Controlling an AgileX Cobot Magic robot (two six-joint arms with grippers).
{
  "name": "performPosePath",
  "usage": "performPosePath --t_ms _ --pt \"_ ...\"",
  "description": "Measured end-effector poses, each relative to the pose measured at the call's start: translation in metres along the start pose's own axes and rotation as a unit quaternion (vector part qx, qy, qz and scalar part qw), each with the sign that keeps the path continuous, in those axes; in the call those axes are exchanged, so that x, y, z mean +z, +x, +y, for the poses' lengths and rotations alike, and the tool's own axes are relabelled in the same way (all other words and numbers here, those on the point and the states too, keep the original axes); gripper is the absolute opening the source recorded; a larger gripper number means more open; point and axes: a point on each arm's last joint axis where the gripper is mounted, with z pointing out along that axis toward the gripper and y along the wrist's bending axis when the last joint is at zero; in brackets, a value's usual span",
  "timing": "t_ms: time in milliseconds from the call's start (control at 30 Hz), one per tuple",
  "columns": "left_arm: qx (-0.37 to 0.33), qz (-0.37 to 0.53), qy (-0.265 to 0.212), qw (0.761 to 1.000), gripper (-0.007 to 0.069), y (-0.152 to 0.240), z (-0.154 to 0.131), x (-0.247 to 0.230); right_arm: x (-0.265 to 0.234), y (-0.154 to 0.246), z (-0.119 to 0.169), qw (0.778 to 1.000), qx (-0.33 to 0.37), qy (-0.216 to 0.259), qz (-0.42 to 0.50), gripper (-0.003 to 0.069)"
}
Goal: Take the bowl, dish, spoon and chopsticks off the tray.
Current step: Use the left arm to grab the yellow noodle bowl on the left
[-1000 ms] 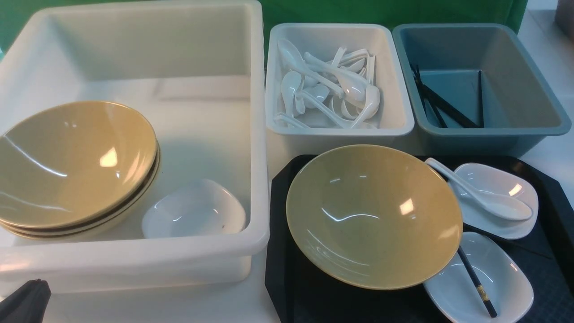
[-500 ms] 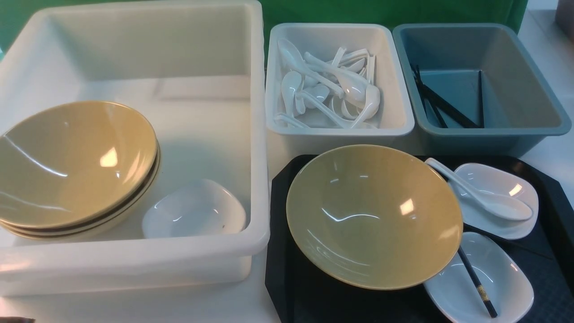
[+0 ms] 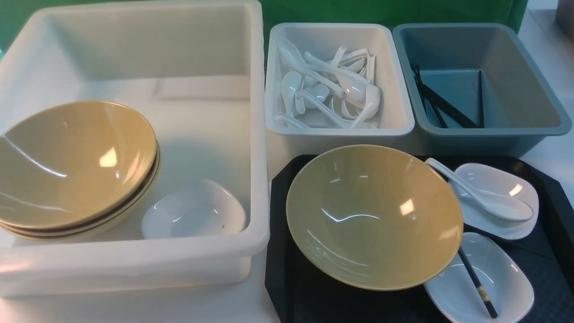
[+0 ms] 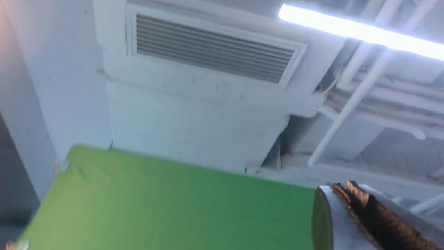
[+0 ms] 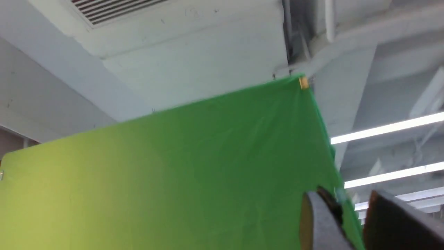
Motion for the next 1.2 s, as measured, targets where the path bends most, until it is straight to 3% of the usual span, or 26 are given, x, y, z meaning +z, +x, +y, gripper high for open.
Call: performPosePath --t_ms 67,167,367,400,467,567,667,733,767,800,867,900,933,967,1000,1067,1200 --pt "-0.002 0.034 -0.009 0.999 -0.0015 -0.007 -0.002 0.014 0.007 -0.004 -0.001 0.999 -0.006 0.021 0.034 0.0160" --pt "0.016 0.152 -0.033 0.988 -0.0015 -0.018 -0.005 0.055 0.027 -0.026 0.004 0.996 -0.045 0.044 0.066 0.0059" --pt "0.033 0.355 -0.076 0.931 -0.0015 0.011 0.003 0.092 0.062 -0.027 -0.002 0.975 -0.130 0.071 0.166 0.0034" --pt "0.033 0.393 -0.085 0.915 -0.0015 0.023 0.006 0.095 0.068 -0.016 -0.008 0.960 -0.143 0.087 0.226 0.0034" --pt "0.032 0.416 -0.091 0.904 -0.0015 0.032 0.008 0.096 0.072 -0.003 -0.015 0.942 -0.146 0.102 0.284 0.0034" --pt "0.030 0.460 -0.102 0.882 -0.0015 0.056 0.014 0.099 0.067 0.035 -0.033 0.869 -0.130 0.151 0.454 0.0034" --pt "0.024 0.516 -0.106 0.850 -0.0015 0.079 0.018 0.101 0.054 0.058 -0.041 0.798 -0.118 0.175 0.565 0.0034" --pt "0.018 0.573 -0.101 0.813 -0.0015 0.091 0.015 0.104 0.048 0.066 -0.040 0.764 -0.113 0.162 0.614 0.0034" --pt "0.017 0.580 -0.099 0.808 -0.0015 0.092 0.015 0.105 0.047 0.068 -0.040 0.760 -0.117 0.156 0.620 0.0034" --pt "0.018 0.599 -0.091 0.795 -0.0015 0.095 0.012 0.109 0.046 0.070 -0.038 0.752 -0.113 0.144 0.634 0.0034" --pt "0.012 0.701 -0.035 0.712 -0.0015 0.112 -0.006 0.120 0.046 0.080 -0.028 0.736 -0.111 0.077 0.664 0.0034" --pt "0.009 0.729 -0.002 0.684 -0.0015 0.118 -0.015 0.126 0.048 0.083 -0.024 0.731 -0.111 0.049 0.672 0.0034" --pt "0.011 0.729 0.006 0.684 -0.0015 0.119 -0.017 0.128 0.047 0.083 -0.023 0.729 -0.111 0.044 0.674 0.0034" --pt "-0.002 0.764 0.055 0.643 -0.0015 0.127 -0.034 0.135 0.051 0.086 -0.016 0.724 -0.110 0.008 0.681 0.0034" --pt "-0.009 0.777 0.095 0.623 -0.0015 0.134 -0.047 0.144 0.054 0.089 -0.012 0.717 -0.109 -0.016 0.688 0.0034" --pt "-0.033 0.789 0.155 0.594 -0.0015 0.144 -0.072 0.156 0.059 0.091 -0.005 0.701 -0.106 -0.050 0.703 0.0034" --pt "-0.059 0.793 0.235 0.559 -0.0015 0.169 -0.116 0.186 0.068 0.097 0.004 0.667 -0.095 -0.083 0.734 0.0034"
